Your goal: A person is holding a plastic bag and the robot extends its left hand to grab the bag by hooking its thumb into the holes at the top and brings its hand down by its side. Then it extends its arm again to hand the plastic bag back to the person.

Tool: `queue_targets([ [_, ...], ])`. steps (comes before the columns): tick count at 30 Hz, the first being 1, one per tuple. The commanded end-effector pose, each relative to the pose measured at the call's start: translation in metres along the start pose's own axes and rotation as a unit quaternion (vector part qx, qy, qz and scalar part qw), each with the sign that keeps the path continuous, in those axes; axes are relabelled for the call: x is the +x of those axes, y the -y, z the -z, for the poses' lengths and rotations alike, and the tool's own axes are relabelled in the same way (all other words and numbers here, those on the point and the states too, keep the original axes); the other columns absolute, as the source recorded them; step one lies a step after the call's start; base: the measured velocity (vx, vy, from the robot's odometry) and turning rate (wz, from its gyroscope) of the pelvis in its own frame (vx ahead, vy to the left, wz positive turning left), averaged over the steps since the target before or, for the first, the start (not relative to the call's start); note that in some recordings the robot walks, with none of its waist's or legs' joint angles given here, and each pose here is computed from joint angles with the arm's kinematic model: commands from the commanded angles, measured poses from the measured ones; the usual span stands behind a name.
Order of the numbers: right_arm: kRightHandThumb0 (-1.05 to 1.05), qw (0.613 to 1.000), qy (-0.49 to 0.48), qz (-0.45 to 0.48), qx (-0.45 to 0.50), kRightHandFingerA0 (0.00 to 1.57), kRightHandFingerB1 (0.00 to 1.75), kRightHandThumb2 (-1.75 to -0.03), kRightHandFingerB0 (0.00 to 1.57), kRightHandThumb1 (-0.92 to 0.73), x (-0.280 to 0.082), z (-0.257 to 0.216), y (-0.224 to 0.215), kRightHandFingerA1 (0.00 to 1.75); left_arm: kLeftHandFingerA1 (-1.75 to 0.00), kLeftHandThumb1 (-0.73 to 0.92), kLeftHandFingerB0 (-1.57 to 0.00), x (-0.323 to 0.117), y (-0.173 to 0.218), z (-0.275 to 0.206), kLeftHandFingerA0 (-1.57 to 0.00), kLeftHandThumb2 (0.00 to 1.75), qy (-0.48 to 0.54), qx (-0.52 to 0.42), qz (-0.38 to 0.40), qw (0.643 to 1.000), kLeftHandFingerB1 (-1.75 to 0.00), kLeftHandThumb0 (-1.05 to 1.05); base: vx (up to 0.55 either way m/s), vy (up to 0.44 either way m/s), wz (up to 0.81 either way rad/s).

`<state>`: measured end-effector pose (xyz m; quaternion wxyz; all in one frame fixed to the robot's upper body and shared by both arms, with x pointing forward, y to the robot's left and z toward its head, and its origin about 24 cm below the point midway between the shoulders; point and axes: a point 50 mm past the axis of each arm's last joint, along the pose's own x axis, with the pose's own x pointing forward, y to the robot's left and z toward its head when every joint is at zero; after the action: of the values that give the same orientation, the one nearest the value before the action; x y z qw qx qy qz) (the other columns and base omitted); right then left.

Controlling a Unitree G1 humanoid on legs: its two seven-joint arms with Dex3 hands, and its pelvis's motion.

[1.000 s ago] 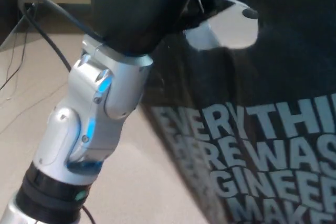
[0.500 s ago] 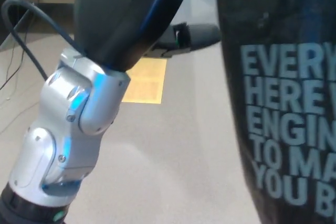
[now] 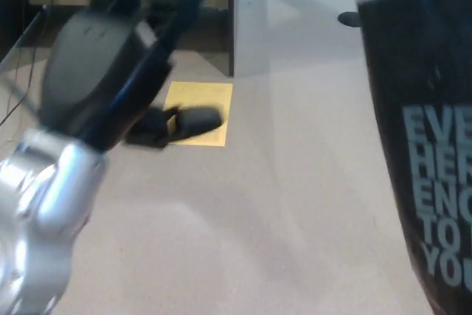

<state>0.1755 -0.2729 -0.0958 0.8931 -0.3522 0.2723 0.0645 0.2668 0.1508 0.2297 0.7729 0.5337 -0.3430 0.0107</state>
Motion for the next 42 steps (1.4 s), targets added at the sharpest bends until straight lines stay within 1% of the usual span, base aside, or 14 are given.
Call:
queue_targets([
  [1, -0.3, 1.0, -0.007, 0.005, 0.006, 0.79, 0.45, -0.61, 0.64, -0.69, -0.003, 0.005, -0.001, 0.51, -0.33, 0.37, -0.06, -0.052, 0.023, 0.033, -0.01, 0.78, -0.044, -0.089, 0.029, 0.995, -0.24, -0.59, 0.0, 0.0, 0.0],
  [7, -0.31, 1.0, -0.012, 0.011, 0.016, 0.79, 0.45, -0.61, 0.64, -0.69, -0.005, 0.008, 0.0, 0.5, -0.3, 0.39, -0.08, -0.122, 0.052, 0.065, -0.08, 0.72, -0.161, -0.147, 0.07, 0.973, -0.29, -0.55, 0.0, 0.0, 0.0],
  [8, -0.31, 1.0, -0.013, 0.013, 0.015, 0.8, 0.45, -0.61, 0.64, -0.69, -0.005, 0.007, 0.0, 0.51, -0.25, 0.38, -0.1, -0.13, 0.055, 0.069, -0.1, 0.54, -0.18, -0.158, 0.068, 0.968, -0.28, -0.48, 0.0, 0.0, 0.0],
  [9, -0.31, 1.0, -0.013, 0.014, 0.015, 0.79, 0.44, -0.61, 0.64, -0.69, -0.004, 0.007, 0.0, 0.5, -0.49, 0.18, 0.0, -0.139, 0.059, 0.073, 0.0, 0.78, -0.192, -0.164, 0.064, 0.965, -0.47, -0.27, 0.0, 0.0, 0.0],
  [11, -0.3, 1.0, -0.012, 0.016, 0.018, 0.81, 0.45, -0.61, 0.64, -0.69, -0.005, 0.007, -0.001, 0.52, -0.49, 0.21, 0.0, -0.178, 0.073, 0.086, 0.0, 0.8, -0.242, -0.163, 0.057, 0.955, -0.47, -0.27, 0.0, 0.0, 0.0],
  [12, -0.31, 1.0, -0.013, 0.016, 0.019, 0.81, 0.46, -0.61, 0.66, -0.68, -0.005, 0.008, -0.001, 0.52, -0.29, 0.41, -0.15, -0.183, 0.075, 0.087, -0.18, 0.52, -0.247, -0.163, 0.057, 0.954, -0.29, -0.46, 0.0, 0.0, 0.0],
  [18, -0.31, 1.0, -0.018, 0.014, 0.016, 0.79, 0.45, -0.61, 0.64, -0.69, -0.011, 0.015, 0.0, 0.5, -0.32, 0.44, -0.18, -0.248, 0.094, 0.101, -0.19, 0.53, -0.324, -0.146, 0.087, 0.931, -0.28, -0.42, 0.0, 0.0, 0.0],
  [19, -0.3, 1.0, -0.02, 0.014, 0.01, 0.79, 0.46, -0.61, 0.65, -0.69, -0.015, 0.019, 0.003, 0.51, -0.52, 0.28, -0.06, -0.272, 0.099, 0.102, -0.07, 0.85, -0.356, -0.134, 0.107, 0.919, -0.49, -0.25, 0.0, 0.0, 0.0],
  [21, -0.3, 1.0, -0.024, 0.01, -0.002, 0.8, 0.46, -0.61, 0.66, -0.68, -0.017, 0.023, 0.005, 0.52, -0.53, 0.29, -0.08, -0.296, 0.102, 0.101, -0.09, 0.86, -0.384, -0.122, 0.123, 0.907, -0.5, -0.25, 0.0, 0.0, 0.0],
  [26, -0.31, 1.0, -0.023, 0.004, 0.007, 0.79, 0.45, -0.61, 0.64, -0.69, -0.012, 0.016, 0.001, 0.51, -0.54, 0.31, -0.12, -0.321, 0.099, 0.109, -0.13, 0.87, -0.424, -0.097, 0.126, 0.892, -0.52, -0.22, 0.0, 0.0, 0.0],
  [27, -0.31, 1.0, -0.021, 0.003, 0.003, 0.78, 0.44, -0.61, 0.62, -0.69, -0.011, 0.015, 0.0, 0.5, -0.35, 0.47, -0.27, -0.323, 0.098, 0.111, -0.28, 0.55, -0.429, -0.092, 0.127, 0.89, -0.3, -0.4, 0.0, 0.0, 0.0],
  [28, -0.3, 1.0, -0.019, 0.004, 0.006, 0.79, 0.45, -0.61, 0.63, -0.69, -0.009, 0.013, -0.001, 0.51, -0.54, 0.32, -0.12, -0.329, 0.098, 0.117, -0.13, 0.88, -0.442, -0.072, 0.143, 0.883, -0.52, -0.22, 0.0, 0.0, 0.0],
  [29, -0.3, 1.0, -0.017, 0.006, 0.006, 0.79, 0.45, -0.61, 0.65, -0.68, -0.007, 0.011, -0.002, 0.52, -0.35, 0.47, -0.26, -0.329, 0.097, 0.119, -0.29, 0.55, -0.443, -0.068, 0.143, 0.882, -0.3, -0.39, 0.0, 0.0, 0.0],
  [42, -0.29, 1.0, -0.004, 0.022, 0.01, 0.8, 0.46, -0.6, 0.66, -0.67, 0.004, -0.004, -0.001, 0.51, -0.44, 0.38, -0.35, -0.326, 0.099, 0.138, -0.41, 0.63, -0.467, -0.092, 0.146, 0.867, -0.4, -0.41, 0.0, 0.0, 0.0],
])
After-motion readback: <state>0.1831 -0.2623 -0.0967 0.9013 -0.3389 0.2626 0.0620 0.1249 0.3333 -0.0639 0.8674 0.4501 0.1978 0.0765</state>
